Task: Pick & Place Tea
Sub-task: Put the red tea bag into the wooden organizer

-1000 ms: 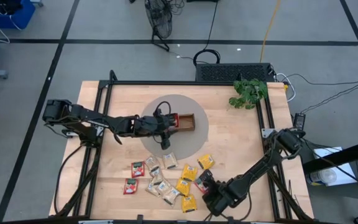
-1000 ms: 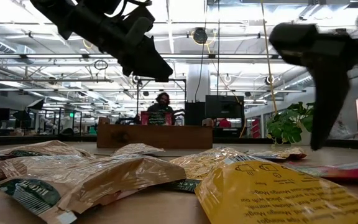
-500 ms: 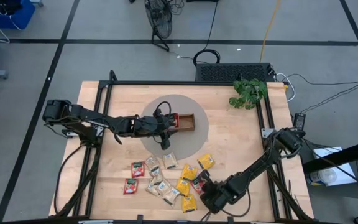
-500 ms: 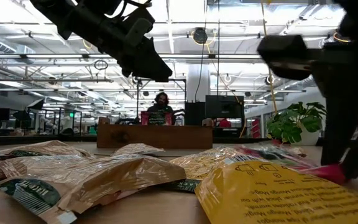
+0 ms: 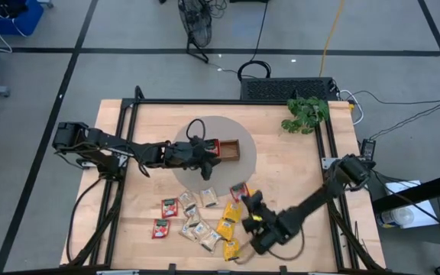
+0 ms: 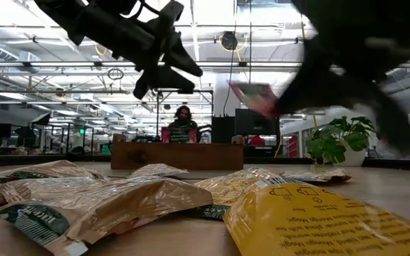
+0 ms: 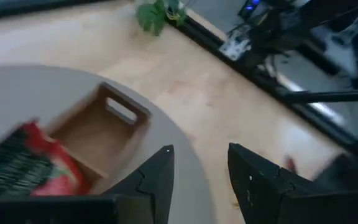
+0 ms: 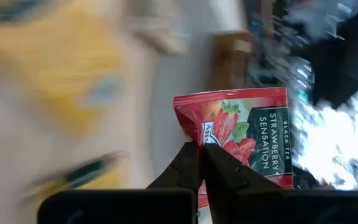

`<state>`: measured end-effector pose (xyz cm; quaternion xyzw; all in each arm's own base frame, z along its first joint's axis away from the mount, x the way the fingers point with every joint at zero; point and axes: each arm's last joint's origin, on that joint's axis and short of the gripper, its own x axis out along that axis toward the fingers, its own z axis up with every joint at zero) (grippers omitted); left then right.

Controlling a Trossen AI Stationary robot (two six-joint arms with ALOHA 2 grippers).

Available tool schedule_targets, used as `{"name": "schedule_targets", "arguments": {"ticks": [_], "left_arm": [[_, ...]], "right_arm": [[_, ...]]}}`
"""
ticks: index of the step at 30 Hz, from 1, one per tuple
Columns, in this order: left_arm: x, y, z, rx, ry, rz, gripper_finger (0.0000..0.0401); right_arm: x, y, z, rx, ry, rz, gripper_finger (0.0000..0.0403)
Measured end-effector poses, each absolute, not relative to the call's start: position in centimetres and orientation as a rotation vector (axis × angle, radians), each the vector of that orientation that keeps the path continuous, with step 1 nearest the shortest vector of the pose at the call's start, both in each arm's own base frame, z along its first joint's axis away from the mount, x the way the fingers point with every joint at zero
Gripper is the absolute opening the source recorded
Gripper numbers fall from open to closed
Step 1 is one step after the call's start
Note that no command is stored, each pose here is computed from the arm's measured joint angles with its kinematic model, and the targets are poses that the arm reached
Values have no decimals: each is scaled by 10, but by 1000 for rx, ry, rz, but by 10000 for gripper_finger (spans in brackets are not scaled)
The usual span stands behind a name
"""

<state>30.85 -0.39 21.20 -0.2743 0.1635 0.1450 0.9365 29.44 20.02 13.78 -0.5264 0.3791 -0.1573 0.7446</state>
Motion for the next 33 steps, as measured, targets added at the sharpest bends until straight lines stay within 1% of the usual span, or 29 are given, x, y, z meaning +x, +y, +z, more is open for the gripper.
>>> {"name": "schedule_targets", "arguments": {"ticks": [2,5,9,13,21,26,33], "left_arm": [[309,-8,214,-594,320,259,154],[311,-17,219,-611,275,205,154],[311,-30,222,-558,258,153,154],[310,-38,222,-525,264,126,154],[310,-37,222,-497,271,138,154],[310,-36,221,-458,267,175,154],[310,-31,221,-457,260,200,154]], "right_arm": [[303,188,140,-1160,824,-408,0],[314,171,136,-1176,861,-435,0],[331,153,140,-1168,859,-502,0],[344,143,145,-1195,848,-516,0],[359,144,158,-1253,780,-529,0],[356,154,162,-1288,755,-542,1],[353,160,162,-1286,743,-542,2]]}}
